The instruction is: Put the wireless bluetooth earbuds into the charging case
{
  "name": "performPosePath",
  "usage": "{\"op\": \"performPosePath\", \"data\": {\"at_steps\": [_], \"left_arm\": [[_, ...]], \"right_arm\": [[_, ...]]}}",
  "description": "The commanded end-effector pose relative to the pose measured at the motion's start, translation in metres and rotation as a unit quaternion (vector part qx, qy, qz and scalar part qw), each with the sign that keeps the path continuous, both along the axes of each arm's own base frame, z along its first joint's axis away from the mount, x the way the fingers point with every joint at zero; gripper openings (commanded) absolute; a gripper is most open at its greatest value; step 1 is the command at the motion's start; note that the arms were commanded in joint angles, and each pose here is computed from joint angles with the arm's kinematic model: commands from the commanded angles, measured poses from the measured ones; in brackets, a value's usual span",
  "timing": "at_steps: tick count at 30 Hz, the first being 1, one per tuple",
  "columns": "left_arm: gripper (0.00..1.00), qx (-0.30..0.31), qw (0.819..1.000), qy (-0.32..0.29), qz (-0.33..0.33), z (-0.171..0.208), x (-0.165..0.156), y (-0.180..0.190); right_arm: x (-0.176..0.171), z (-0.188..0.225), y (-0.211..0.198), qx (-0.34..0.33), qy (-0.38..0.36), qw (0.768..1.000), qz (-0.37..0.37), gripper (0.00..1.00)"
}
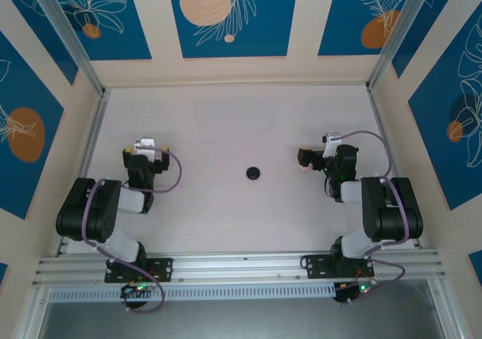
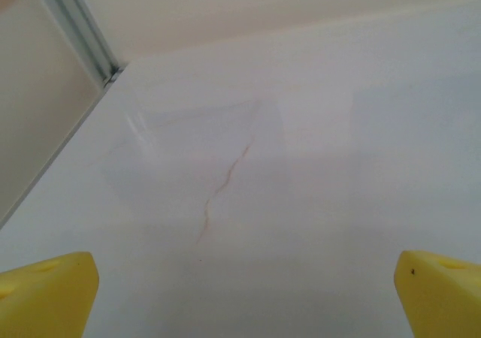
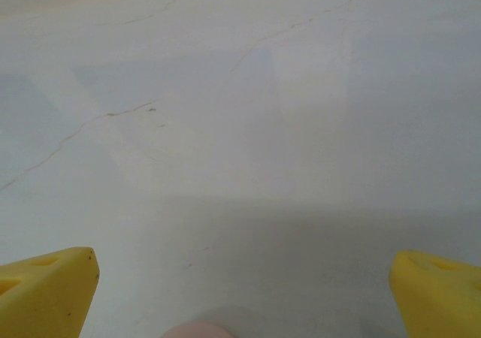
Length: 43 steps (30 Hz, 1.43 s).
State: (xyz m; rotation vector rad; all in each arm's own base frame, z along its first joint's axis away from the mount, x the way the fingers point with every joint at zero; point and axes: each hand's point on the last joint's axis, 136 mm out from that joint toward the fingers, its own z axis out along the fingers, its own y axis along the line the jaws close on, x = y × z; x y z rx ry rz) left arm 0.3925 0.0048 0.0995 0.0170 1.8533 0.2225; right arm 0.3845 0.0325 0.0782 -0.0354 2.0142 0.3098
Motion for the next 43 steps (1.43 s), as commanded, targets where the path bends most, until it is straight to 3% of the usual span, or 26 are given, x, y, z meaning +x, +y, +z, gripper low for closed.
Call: {"op": "performPosePath", "data": {"at_steps": [1,43], "left_arm": [[1.0,-0.047,0.998,0.02,-0.036,-0.0064,0.0026,-0.0131],[1.0,-0.043,0.997,0.025,-0.059,-0.0074,0.0032,-0.0207]], "right_arm": [[0.0095,0.0164,0.0026,-0.012,-0.035,0.999,0.012,0.99],[0.0101,0.0158,0.0007,-0.014,-0.031,0.999,0.005,0.99]]}}
